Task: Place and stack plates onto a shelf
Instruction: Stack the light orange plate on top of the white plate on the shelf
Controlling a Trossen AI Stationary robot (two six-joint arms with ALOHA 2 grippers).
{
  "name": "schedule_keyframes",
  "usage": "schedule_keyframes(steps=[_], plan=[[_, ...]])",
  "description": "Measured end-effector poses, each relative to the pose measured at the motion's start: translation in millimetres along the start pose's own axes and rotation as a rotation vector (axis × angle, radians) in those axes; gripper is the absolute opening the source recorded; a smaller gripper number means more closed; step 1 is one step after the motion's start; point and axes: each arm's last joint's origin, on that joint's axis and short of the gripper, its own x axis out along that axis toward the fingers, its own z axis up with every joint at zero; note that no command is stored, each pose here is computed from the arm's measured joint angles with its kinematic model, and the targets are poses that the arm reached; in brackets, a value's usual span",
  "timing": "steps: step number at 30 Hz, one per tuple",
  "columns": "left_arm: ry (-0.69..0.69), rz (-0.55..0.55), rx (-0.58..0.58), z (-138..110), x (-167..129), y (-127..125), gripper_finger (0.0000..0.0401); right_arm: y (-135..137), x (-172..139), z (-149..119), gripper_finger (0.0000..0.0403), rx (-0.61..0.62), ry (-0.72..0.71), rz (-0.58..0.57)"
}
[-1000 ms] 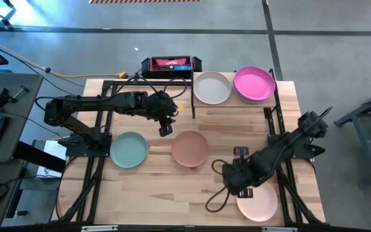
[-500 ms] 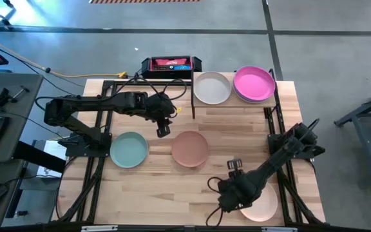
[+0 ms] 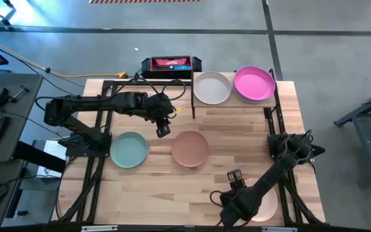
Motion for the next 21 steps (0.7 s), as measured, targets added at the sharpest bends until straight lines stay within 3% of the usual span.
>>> schedule_keyframes(steps=[6,11,17,21], plan=[[0.000,0.000,-0.002,0.0,0.0,0.0,0.0129,15.2,17.3,6.7,0.0124,-0.143,0.028,-0.018],[0.004,0.000,-0.018,-0.4,0.0,0.1,0.0129,21.3,28.1,12.4,0.0124,-0.194,0.040,-0.018],[0.005,0.001,-0.028,-0.4,0.0,0.1,0.0129,23.9,30.9,16.1,0.0124,-0.326,0.019,-0.002],[0.005,-0.003,-0.022,-0.7,-0.1,-1.7,0.0129,25.4,30.9,15.8,0.0124,-0.350,0.031,0.047]])
